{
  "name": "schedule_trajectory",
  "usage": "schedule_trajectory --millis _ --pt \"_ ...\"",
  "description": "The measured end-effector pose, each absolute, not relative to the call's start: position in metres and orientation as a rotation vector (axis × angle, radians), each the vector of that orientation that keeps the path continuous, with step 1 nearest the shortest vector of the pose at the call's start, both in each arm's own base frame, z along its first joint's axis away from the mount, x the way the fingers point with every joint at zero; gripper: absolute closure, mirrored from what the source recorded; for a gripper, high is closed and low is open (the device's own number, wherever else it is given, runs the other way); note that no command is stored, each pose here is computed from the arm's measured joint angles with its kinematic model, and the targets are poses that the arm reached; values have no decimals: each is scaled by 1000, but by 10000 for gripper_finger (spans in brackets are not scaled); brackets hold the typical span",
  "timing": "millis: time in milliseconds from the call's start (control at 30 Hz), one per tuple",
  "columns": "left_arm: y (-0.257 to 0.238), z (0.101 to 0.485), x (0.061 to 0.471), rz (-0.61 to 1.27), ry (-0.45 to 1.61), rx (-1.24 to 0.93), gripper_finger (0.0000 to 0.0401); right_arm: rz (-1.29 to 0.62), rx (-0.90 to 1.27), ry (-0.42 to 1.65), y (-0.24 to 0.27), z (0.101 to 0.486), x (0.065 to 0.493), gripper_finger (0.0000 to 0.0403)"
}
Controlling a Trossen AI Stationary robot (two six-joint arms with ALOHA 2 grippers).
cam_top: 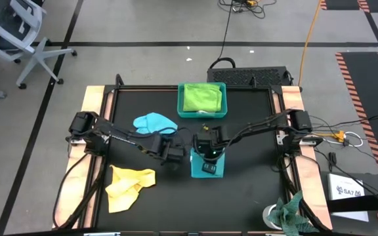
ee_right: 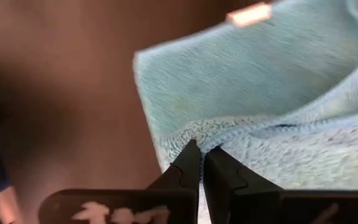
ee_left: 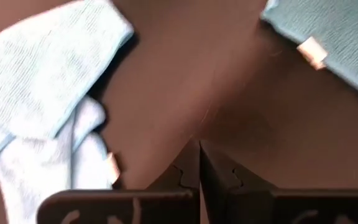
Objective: Fold microfiber towels
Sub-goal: Fold the bottom blue microfiber towel
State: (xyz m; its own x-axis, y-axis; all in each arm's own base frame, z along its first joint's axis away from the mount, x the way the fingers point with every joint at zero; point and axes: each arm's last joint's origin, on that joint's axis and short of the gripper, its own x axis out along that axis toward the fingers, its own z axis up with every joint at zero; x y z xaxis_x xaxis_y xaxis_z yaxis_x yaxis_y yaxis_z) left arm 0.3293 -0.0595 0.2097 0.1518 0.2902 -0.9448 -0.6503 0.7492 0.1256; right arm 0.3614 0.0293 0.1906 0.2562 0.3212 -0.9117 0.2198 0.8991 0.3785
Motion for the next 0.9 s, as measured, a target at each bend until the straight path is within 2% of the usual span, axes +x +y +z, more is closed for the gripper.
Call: schedule_trajectory --millis 200,667,767,900 --pt "-69 211 321 729 1274 -355 397 159 514 1264 34 181 374 403" --pt "-73 213 322 735 1235 -400 393 277 461 1109 35 187 387 402" --pt "-73 213 322 739 1233 -405 396 305 422 1071 35 188 390 388" --pt "-73 213 322 740 1232 -408 396 317 406 1039 35 189 393 344"
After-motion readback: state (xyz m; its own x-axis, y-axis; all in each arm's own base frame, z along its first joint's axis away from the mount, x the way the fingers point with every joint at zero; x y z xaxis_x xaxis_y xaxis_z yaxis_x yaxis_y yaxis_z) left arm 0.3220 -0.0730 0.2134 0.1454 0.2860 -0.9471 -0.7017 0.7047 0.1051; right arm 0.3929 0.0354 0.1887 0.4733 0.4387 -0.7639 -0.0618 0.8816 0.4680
